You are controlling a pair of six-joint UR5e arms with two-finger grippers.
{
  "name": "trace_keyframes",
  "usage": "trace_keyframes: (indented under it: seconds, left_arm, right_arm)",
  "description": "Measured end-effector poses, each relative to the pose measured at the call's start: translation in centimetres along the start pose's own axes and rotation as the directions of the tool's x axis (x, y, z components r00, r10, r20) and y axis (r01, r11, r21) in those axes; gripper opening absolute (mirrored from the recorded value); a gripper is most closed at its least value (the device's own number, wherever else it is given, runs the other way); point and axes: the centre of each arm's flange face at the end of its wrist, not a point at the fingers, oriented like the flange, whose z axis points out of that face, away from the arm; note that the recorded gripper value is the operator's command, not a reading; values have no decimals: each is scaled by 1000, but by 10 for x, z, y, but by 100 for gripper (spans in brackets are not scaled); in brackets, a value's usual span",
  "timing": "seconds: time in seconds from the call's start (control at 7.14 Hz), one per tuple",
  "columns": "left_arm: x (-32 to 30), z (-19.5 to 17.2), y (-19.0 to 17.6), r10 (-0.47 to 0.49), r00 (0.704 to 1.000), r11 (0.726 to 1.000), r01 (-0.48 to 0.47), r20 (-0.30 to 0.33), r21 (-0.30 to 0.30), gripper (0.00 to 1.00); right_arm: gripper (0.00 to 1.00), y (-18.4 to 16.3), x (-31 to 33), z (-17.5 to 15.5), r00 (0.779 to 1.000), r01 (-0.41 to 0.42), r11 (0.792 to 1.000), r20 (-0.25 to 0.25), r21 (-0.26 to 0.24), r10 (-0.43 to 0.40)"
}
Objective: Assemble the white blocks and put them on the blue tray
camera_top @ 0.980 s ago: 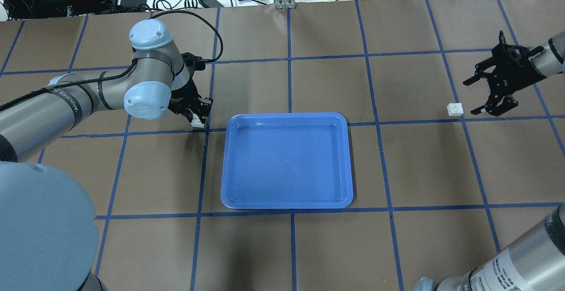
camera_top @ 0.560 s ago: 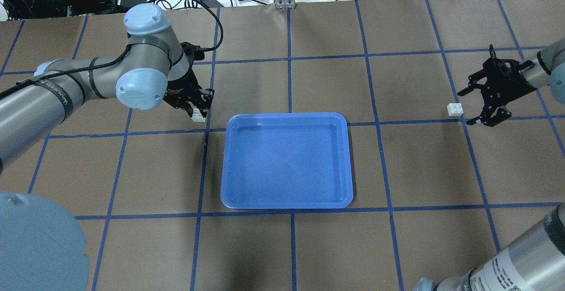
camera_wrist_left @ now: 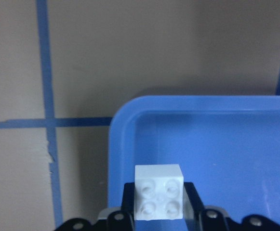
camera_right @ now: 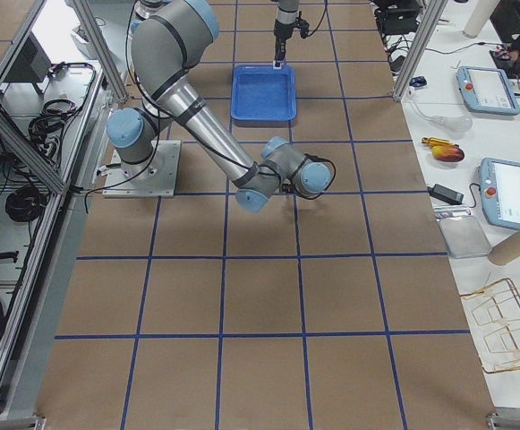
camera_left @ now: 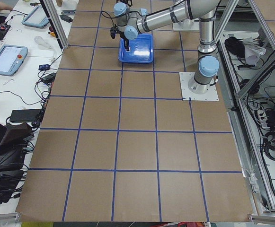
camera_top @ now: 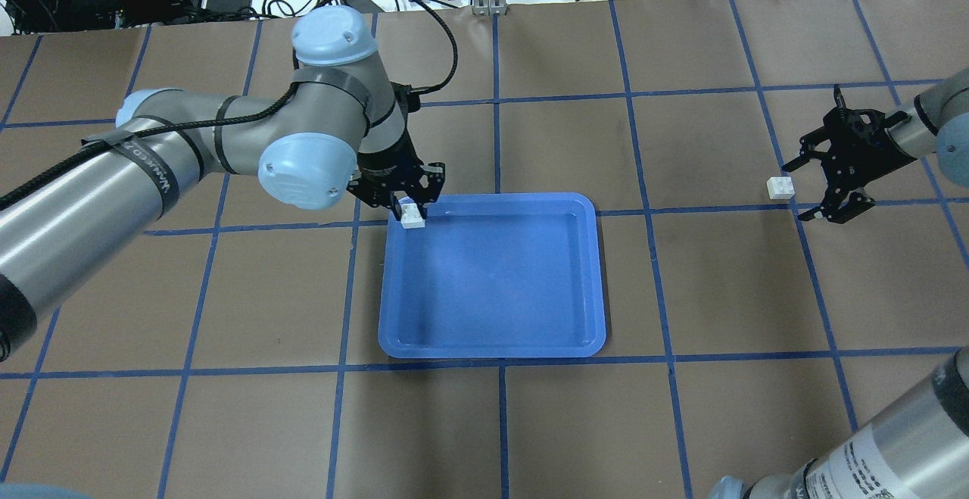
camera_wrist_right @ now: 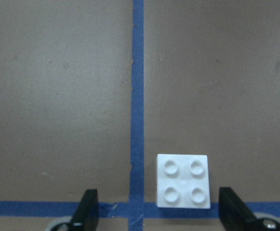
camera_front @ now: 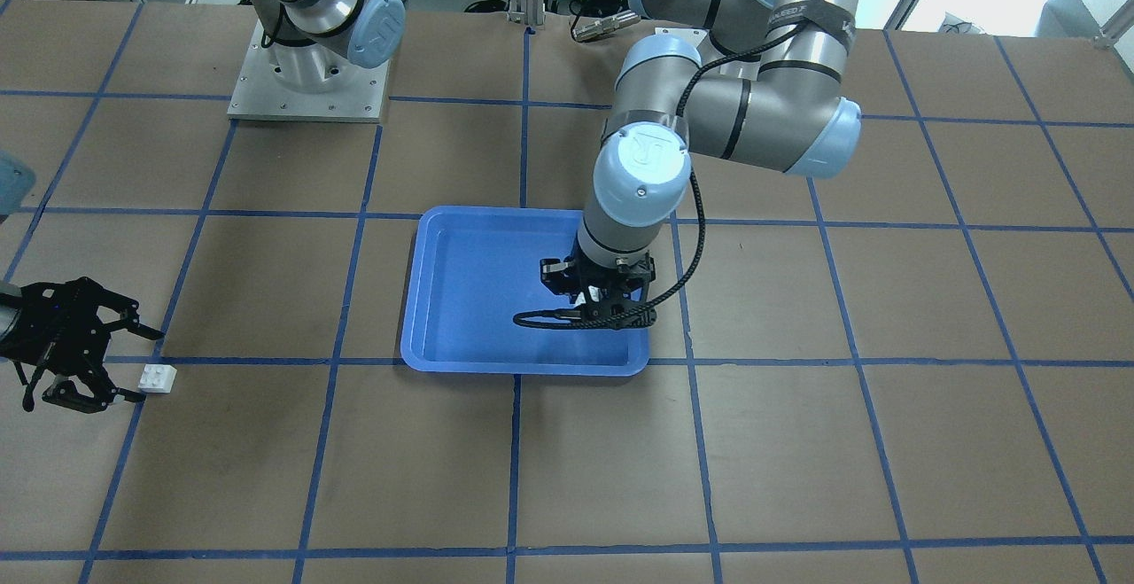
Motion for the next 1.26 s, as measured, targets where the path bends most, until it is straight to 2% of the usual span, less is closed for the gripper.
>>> trace_keyframes:
  seconds: [0.14, 0.42, 0.7, 0.84, 0.98, 1.12, 1.26]
  left_arm:
    - [21, 11, 11, -11, 1000, 1000, 11, 2, 1, 5]
    - [51, 38, 22, 5, 1000, 1000, -5, 1, 13, 5]
    - [58, 60, 25, 4, 1000, 1000, -4, 7, 7, 6]
    - [58, 66, 27, 8, 1000, 1000, -8, 11, 2, 37]
    - [57, 71, 29, 14, 1000, 1000, -14, 14, -2, 56]
    - [56, 76, 30, 17, 1000, 1000, -17, 20, -10, 70]
    - [55, 83, 30, 19, 1000, 1000, -19, 21, -12, 74]
  right_arm:
    - [0, 0, 0, 0, 1000, 1, 1000, 1, 0, -1]
    - [0, -1, 1, -3, 1000, 9, 1000, -4, -6, -9]
    - [0, -9, 6, -16, 999, 35, 999, -40, 0, -35]
    - [0, -23, 10, -28, 996, 52, 999, -74, 12, -51]
    - [0, -46, 14, -40, 992, 85, 996, -95, 9, -83]
    - [0, -79, 18, -45, 987, 128, 992, -94, 5, -127]
    - [0, -117, 19, -46, 982, 174, 985, -74, 9, -173]
